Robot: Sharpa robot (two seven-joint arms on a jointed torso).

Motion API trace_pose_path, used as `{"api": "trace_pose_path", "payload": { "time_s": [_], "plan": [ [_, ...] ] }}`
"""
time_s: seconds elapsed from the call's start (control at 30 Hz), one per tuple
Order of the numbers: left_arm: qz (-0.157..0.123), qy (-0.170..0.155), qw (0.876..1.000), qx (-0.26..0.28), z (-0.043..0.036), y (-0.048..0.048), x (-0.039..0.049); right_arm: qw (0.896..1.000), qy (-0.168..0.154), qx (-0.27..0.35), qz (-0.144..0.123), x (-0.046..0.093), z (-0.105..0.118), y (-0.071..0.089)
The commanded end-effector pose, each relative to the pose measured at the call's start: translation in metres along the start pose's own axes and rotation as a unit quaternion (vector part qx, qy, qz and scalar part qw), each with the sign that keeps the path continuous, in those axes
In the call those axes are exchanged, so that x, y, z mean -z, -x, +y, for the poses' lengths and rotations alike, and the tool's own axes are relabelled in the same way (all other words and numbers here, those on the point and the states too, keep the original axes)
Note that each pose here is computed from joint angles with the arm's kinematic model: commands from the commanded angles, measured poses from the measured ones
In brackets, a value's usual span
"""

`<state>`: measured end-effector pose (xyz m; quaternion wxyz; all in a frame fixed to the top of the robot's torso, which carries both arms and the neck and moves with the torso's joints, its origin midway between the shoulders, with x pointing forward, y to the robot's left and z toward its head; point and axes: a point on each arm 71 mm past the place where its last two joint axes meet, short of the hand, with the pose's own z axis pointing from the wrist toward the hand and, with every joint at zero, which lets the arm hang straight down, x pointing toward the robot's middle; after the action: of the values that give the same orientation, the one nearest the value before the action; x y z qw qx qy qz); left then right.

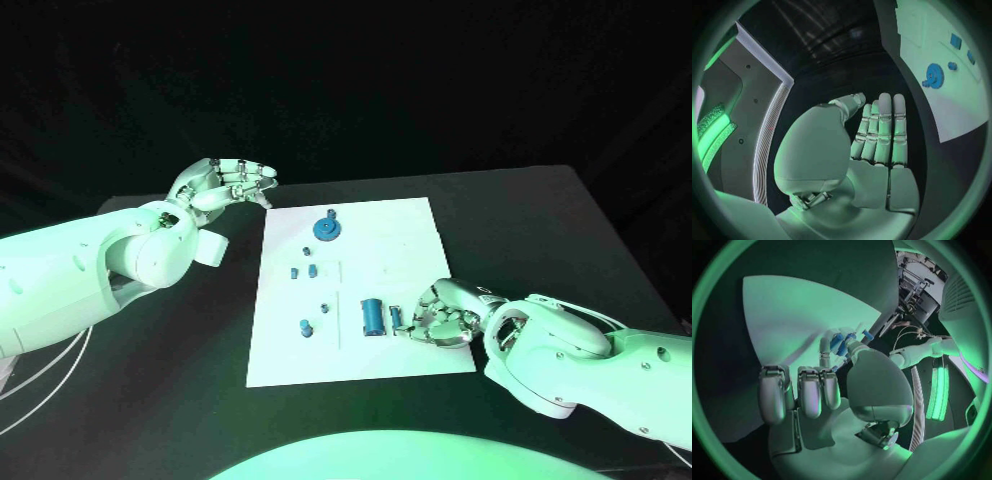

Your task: Assemble the parts on the task board

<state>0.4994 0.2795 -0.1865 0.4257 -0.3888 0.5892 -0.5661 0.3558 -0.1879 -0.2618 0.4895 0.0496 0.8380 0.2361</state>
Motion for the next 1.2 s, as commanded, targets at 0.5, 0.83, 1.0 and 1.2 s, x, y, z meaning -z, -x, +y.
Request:
{"api": "trace_pose_path", "payload": {
  "time_s": [0.5, 0.83, 1.0, 1.2],
  "plan": [
    [0.007, -0.002, 1.000, 0.004, -0.0007, -0.0019, -0.0004, 1.000, -0.011, 0.014, -0.003, -0.006, 0.003, -0.002],
    [0.007, -0.002, 1.000, 0.004, -0.0006, -0.0017, -0.0003, 1.000, -0.024, 0.013, -0.011, -0.010, 0.001, 0.000],
    [0.007, -0.002, 1.000, 0.004, -0.0006, -0.0017, -0.0003, 1.000, -0.026, 0.016, -0.004, -0.012, 0.000, -0.001],
    [0.008, -0.002, 1.000, 0.004, -0.0006, -0.0018, -0.0003, 0.999, -0.026, 0.018, 0.000, -0.013, 0.000, -0.002]
  ]
}}
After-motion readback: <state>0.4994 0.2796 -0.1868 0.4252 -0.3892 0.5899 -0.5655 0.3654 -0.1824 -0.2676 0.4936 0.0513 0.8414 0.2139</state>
